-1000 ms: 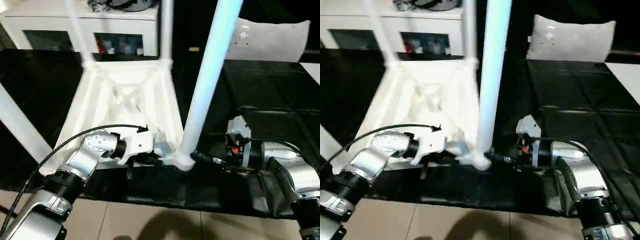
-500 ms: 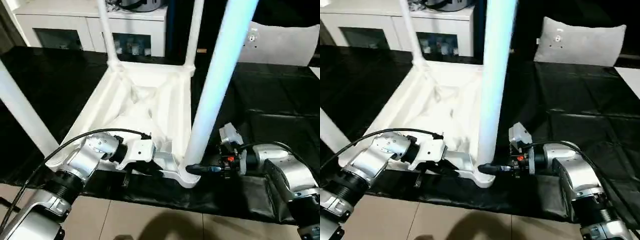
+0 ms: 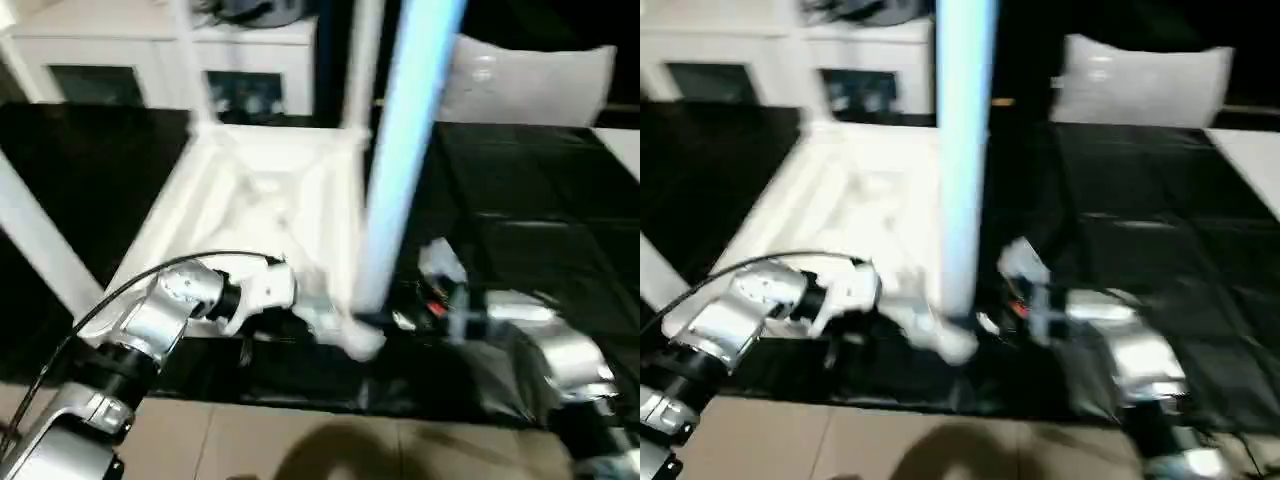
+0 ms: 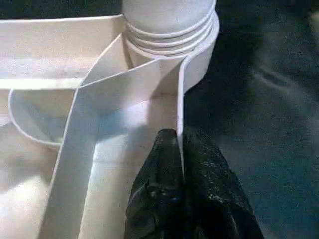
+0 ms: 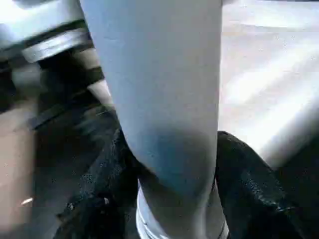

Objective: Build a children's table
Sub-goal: Rotate leg to tighten

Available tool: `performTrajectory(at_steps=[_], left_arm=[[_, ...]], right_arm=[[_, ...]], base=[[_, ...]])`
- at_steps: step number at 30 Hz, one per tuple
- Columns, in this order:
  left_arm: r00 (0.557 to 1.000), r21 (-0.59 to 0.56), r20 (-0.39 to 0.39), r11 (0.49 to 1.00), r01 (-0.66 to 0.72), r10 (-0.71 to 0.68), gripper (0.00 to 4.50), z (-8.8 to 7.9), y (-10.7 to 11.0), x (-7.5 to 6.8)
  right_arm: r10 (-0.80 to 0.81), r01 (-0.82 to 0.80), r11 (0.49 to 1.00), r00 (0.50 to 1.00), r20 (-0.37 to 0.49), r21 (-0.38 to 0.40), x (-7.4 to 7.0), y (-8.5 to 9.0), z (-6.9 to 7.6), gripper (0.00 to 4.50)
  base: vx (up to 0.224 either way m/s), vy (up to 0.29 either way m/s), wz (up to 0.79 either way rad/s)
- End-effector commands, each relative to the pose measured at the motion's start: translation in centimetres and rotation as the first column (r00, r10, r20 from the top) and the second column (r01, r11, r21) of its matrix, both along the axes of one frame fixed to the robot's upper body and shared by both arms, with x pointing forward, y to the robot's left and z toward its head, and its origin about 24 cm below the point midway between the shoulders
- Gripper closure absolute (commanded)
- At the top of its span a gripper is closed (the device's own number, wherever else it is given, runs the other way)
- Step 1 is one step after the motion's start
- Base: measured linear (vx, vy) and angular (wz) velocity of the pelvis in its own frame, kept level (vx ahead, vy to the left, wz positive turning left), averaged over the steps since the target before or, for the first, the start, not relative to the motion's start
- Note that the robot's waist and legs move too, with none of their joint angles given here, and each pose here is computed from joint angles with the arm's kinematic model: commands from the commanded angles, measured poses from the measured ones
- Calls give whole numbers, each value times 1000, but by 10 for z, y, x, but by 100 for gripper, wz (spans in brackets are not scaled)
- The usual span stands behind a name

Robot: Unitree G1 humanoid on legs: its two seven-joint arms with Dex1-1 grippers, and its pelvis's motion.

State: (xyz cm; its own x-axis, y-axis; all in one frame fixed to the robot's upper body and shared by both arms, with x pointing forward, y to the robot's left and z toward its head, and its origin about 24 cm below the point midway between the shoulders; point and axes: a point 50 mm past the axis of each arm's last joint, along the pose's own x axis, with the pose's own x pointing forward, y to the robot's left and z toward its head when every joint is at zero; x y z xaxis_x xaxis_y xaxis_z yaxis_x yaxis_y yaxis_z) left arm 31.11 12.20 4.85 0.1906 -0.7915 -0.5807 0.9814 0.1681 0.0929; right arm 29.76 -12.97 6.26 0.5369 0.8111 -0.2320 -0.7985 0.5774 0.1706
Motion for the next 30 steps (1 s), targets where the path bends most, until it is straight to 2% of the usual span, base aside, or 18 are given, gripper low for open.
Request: performTrajectory(at_steps=[1, 2, 3, 5, 7, 9, 12, 13, 14, 18, 20, 23, 27, 29, 30], left_arm=[[999, -98, 17, 995, 35, -33, 450, 3, -44, -2], [999, -98, 17, 995, 35, -33, 450, 3, -44, -2], [999, -116, 35, 993, -15, 19, 450, 5, -49, 2], [998, -122, 44, 992, -43, 48, 450, 6, -52, 4], [995, -143, 50, 986, -83, 91, 450, 9, -63, 6], [995, -156, 47, 984, -85, 93, 450, 11, -70, 5], [995, -150, 50, 985, -81, 90, 450, 11, -72, 3], [994, -142, 53, 986, -83, 91, 450, 10, -71, 3], [994, -140, 53, 987, -84, 92, 450, 10, -71, 3], [994, -91, 77, 994, -65, 72, 450, 6, -53, 4], [995, -85, 80, 995, -53, 60, 450, 5, -49, 4], [996, -50, 89, 998, 24, -19, 450, 2, -36, -1], [987, 7, 66, 989, 146, -146, 450, -3, -25, -9], [984, 16, 62, 986, 164, -165, 450, -3, -23, -10], [969, 27, 57, 970, 240, -241, 450, -3, -21, -14]], right_arm=[[-185, 186, 980, 982, 20, -71, 15, 13, -2, 256], [-185, 186, 980, 982, 20, -71, 15, 13, -2, 256], [-270, 272, 956, 962, 32, -108, 20, 16, -4, 256], [-308, 309, 945, 951, 29, -108, 23, 18, -5, 256], [-342, 341, 939, 940, 0, -33, 24, 28, -4, 256], [-333, 333, 943, 943, -19, 5, 23, 36, -3, 201], [-303, 304, 952, 953, -27, 30, 20, 37, -1, 181], [-301, 302, 953, 953, -19, 30, 19, 34, -1, 152], [-303, 303, 953, 953, -17, 29, 19, 34, -1, 152], [-246, 246, 969, 968, 45, 7, 14, 5, -1, 121], [-222, 222, 975, 973, 60, 1, 12, -2, 0, 96], [-117, 129, 988, 985, 130, -85, 5, -25, 3, 65], [83, -66, 990, 987, 136, -124, -7, -39, 11, 57], [107, -90, 988, 985, 134, -126, -9, -41, 12, 57], [179, -167, 980, 978, 112, -105, -12, -46, 15, 57]], base=[[0, 0, 0], [0, 0, 0], [0, 0, 0], [0, 0, 0], [0, 0, 0], [0, 0, 0], [0, 0, 0], [0, 0, 0], [0, 0, 0], [0, 0, 0], [0, 0, 0], [0, 0, 0], [0, 0, 0], [0, 0, 0], [0, 0, 0]])
